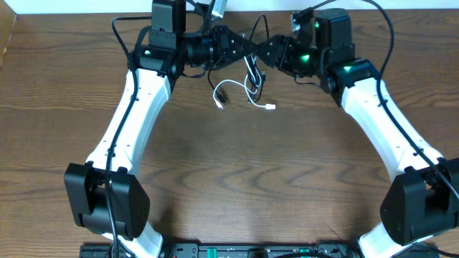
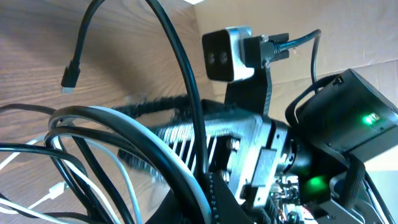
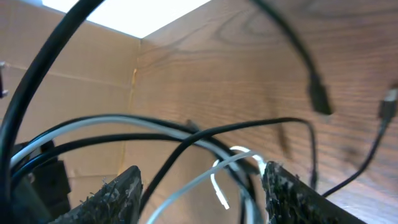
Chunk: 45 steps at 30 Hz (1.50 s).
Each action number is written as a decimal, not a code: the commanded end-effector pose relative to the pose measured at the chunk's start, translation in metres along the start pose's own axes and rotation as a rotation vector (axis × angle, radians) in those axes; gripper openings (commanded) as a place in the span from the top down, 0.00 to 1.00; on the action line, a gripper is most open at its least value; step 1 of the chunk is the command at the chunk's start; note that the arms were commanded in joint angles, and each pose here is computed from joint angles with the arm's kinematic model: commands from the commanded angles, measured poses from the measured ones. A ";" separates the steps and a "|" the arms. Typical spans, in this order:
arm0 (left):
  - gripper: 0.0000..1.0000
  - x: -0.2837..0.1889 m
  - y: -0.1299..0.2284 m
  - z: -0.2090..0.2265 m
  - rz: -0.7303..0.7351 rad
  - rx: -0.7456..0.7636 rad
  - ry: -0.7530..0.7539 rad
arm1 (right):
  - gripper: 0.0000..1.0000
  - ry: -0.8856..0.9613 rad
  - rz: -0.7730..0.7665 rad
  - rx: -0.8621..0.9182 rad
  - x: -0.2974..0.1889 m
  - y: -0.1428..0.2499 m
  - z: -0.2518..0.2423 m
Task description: Untangle cables
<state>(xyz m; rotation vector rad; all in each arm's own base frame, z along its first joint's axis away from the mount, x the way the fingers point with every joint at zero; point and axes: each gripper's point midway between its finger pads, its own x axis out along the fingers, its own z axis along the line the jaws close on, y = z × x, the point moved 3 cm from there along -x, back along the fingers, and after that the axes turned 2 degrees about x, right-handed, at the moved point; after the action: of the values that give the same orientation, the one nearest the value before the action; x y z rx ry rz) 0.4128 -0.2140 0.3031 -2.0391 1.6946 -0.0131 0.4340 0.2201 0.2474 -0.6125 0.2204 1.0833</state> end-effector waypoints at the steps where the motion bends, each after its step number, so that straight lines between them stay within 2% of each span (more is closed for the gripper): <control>1: 0.92 -0.010 -0.005 -0.025 -0.031 0.063 0.017 | 0.41 -0.023 0.055 0.055 0.012 0.012 0.002; 6: 0.92 -0.010 -0.005 -0.025 -0.030 0.062 0.017 | 0.43 -0.059 0.088 0.093 0.023 0.020 0.009; 11: 0.92 -0.010 -0.005 -0.025 -0.030 0.062 0.017 | 0.50 -0.056 0.137 0.130 0.038 0.033 0.005; 16: 0.92 -0.010 -0.005 -0.025 -0.030 0.062 0.017 | 0.70 -0.051 0.151 0.125 0.046 0.037 0.001; 23: 0.92 -0.010 -0.006 -0.020 -0.040 0.078 -0.012 | 0.99 -0.099 0.126 0.079 0.035 0.020 -0.001; 31: 0.92 -0.018 -0.002 0.030 -0.106 -0.074 -0.309 | 0.99 -0.085 0.136 0.014 0.018 0.011 -0.021; 36: 0.93 -0.021 0.001 0.040 -0.114 -0.102 -0.374 | 0.99 0.047 0.165 -0.067 0.016 0.023 -0.048; 37: 0.92 -0.021 0.002 0.041 -0.114 -0.105 -0.377 | 0.97 0.049 0.178 -0.105 0.016 0.026 -0.049; 39: 0.92 -0.022 0.001 0.044 -0.124 -0.127 -0.395 | 0.85 0.016 0.207 -0.211 0.017 0.032 -0.045; 45: 0.92 -0.025 -0.002 0.050 -0.181 -0.243 -0.432 | 0.53 -0.266 0.273 -0.435 0.013 0.047 -0.004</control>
<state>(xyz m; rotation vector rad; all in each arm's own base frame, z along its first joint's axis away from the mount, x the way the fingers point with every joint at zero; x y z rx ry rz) 0.4226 -0.1770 0.2444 -2.0975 1.3722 0.5545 0.4160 0.2264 0.2051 -0.7792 0.0803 1.3566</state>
